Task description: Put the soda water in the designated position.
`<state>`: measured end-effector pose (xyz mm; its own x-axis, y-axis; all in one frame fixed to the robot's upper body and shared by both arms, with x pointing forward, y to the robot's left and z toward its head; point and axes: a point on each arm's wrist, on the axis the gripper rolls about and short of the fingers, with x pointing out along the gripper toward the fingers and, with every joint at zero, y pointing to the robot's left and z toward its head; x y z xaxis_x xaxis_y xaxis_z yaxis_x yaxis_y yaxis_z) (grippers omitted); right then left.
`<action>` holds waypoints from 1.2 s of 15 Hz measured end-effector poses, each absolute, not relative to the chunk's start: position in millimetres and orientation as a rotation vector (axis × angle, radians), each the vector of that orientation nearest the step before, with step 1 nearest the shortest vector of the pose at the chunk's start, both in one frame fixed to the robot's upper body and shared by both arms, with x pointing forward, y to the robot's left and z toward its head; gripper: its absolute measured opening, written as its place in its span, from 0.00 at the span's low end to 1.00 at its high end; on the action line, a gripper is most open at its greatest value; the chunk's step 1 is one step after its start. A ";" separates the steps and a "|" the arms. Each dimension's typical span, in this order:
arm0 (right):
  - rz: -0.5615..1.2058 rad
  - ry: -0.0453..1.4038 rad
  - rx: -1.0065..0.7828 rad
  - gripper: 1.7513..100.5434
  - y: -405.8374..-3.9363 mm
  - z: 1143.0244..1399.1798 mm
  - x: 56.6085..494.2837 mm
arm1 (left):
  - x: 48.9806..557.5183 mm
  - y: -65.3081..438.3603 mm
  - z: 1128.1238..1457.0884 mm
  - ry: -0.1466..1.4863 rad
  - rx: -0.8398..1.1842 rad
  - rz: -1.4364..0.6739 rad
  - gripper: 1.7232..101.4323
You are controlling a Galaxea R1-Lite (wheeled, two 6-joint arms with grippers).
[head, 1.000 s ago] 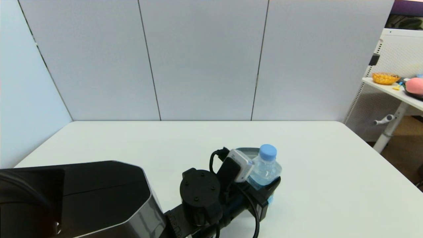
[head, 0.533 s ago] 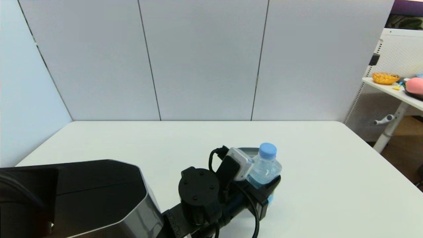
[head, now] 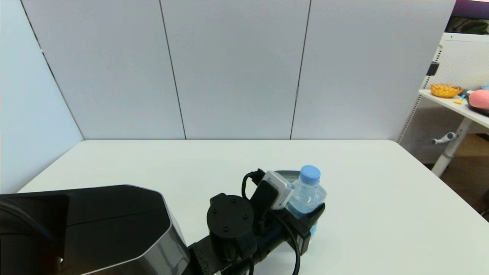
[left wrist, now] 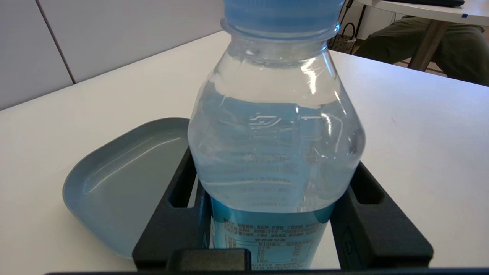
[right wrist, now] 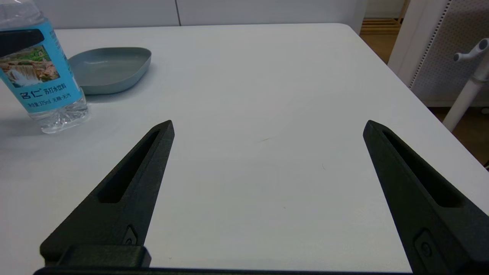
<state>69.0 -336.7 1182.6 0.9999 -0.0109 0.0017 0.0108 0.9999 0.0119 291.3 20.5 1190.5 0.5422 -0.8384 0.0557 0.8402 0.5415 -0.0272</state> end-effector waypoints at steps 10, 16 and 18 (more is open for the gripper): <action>-0.010 -0.002 0.012 0.97 -336.7 1182.6 69.0 | 291.1 19.2 1187.8 -0.035 -0.050 -1.000 0.64; -0.011 -0.002 0.012 0.97 -336.7 1182.6 69.0 | 286.7 21.5 1195.6 -0.050 -0.047 -1.007 0.81; -0.011 -0.002 0.012 0.97 -336.7 1182.6 69.0 | 277.8 29.4 1207.3 -0.062 -0.038 -1.019 0.85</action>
